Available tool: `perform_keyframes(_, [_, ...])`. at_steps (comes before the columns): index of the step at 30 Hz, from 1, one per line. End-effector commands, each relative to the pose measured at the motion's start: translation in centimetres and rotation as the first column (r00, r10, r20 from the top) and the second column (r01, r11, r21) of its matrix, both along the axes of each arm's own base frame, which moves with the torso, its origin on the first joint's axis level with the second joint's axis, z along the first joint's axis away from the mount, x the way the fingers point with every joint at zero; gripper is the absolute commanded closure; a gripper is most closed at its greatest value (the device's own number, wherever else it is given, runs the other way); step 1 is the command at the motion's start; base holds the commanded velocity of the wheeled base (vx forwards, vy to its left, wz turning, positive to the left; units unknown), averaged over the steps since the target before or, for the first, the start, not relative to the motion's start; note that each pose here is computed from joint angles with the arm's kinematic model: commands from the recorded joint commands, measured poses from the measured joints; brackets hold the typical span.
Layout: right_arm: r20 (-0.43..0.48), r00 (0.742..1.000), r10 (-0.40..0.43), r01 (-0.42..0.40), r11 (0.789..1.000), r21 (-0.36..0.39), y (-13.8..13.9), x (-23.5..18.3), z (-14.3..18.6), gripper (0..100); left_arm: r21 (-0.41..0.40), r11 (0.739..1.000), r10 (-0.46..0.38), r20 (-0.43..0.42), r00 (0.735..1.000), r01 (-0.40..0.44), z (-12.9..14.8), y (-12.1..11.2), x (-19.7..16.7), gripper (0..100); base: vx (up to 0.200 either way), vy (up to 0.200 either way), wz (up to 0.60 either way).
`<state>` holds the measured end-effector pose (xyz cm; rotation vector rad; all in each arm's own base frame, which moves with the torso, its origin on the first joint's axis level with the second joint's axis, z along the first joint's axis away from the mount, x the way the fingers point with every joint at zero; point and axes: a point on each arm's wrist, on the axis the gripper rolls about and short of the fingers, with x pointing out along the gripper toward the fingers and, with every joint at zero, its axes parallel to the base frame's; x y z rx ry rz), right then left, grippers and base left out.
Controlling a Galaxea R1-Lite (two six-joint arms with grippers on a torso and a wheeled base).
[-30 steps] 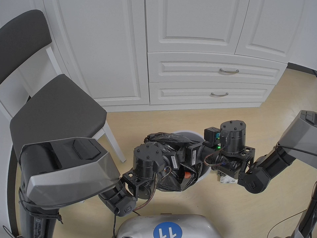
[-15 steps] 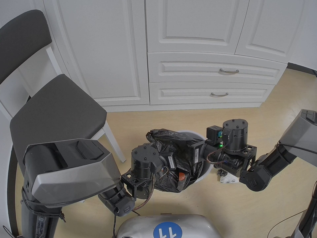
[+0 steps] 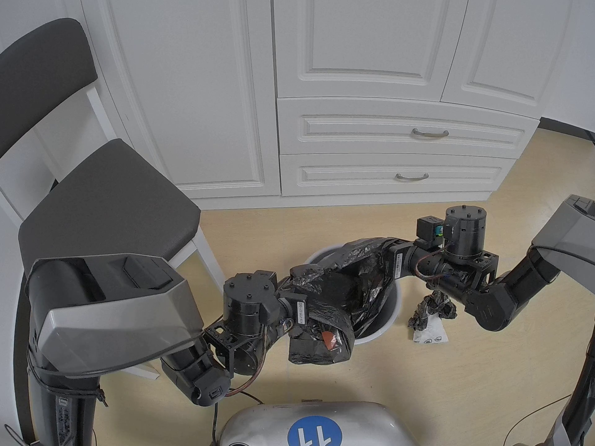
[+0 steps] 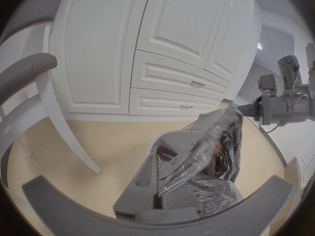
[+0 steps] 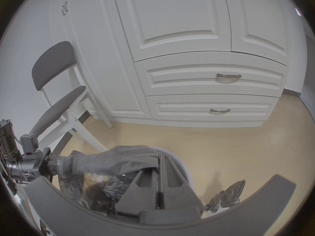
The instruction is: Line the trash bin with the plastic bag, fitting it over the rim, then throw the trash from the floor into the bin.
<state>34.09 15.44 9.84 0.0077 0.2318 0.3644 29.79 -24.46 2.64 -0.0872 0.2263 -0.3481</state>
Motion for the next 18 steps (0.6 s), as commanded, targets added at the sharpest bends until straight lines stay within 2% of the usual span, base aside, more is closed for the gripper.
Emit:
perform_keyframes(1, [-0.004,0.999,-0.039,0.039,0.999,-0.001,-1.0,1.6,-0.8,100,0.031,0.999,0.008,0.018,1.0,-0.009,0.3,1.0,-0.1,100,0.0,0.0,0.0])
perform_keyframes(5, [0.001,0.998,-0.057,0.057,0.998,0.006,-1.4,2.5,-1.0,100,0.073,0.997,0.006,0.056,0.998,-0.01,0.0,1.8,0.1,100,0.0,0.0,0.0])
perform_keyframes(8, [0.011,0.998,-0.057,0.057,0.998,0.014,-1.2,2.8,-0.9,100,0.087,0.996,-0.03,0.079,0.996,0.023,-0.2,2.3,-0.1,100,0.0,0.0,0.0])
perform_keyframes(18, [0.033,0.999,-0.023,0.022,0.999,0.028,-0.8,1.1,1.0,100,0.074,0.995,-0.069,0.104,0.992,0.061,-0.9,1.6,-0.3,100,0.0,0.0,0.0])
